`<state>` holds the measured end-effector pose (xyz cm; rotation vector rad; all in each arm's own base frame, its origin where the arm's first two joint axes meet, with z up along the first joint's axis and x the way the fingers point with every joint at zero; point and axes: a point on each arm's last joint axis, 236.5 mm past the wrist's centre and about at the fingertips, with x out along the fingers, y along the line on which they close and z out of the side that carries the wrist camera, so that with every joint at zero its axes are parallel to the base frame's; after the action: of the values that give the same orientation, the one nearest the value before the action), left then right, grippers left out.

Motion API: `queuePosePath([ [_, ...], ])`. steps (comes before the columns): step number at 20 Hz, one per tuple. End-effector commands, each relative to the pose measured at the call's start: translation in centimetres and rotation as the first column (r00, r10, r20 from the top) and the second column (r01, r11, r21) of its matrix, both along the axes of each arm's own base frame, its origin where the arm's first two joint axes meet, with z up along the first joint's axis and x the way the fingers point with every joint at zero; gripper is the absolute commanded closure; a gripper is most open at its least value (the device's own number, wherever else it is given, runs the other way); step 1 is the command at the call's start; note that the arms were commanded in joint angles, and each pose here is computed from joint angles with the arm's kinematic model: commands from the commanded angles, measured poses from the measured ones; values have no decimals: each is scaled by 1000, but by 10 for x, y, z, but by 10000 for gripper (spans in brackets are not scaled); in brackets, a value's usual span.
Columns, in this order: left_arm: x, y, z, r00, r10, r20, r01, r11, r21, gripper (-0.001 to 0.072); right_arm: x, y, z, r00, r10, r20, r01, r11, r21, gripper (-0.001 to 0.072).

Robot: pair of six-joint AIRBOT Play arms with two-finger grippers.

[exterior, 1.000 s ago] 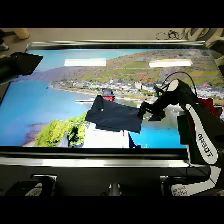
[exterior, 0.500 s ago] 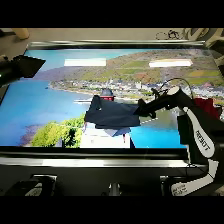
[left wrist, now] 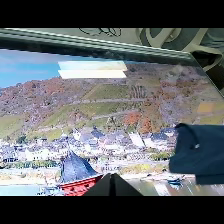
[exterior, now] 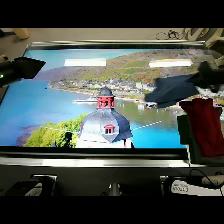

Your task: Fold the shirts.

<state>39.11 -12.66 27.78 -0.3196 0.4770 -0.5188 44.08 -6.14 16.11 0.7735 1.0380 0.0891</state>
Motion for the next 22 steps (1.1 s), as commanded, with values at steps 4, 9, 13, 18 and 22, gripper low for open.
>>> queuePosePath([
  [4, 1, 0, -1, 1000, -4, 7, 4, 1000, 12, 677, -69, -100, 63, 961, -276, 20, 277, 960, -50, 691],
  [9, 1, 0, -1, 1000, -13, 19, 12, 999, 30, 677, -97, -148, 79, 870, -493, 23, 493, 870, -12, 691],
  [13, 1, 0, -1, 1000, -15, 26, 14, 999, 39, 676, -176, -165, 27, 817, -514, -262, 457, 854, -249, 691],
  [18, 2, 1, 0, 999, -12, 30, 11, 999, 37, 677, -258, -167, -61, 640, -521, -565, 359, 853, -380, 691],
  [22, 2, 1, 0, 999, -12, 30, 11, 999, 37, 677, -295, -150, -124, 531, -460, -712, 293, 888, -356, 691],
])
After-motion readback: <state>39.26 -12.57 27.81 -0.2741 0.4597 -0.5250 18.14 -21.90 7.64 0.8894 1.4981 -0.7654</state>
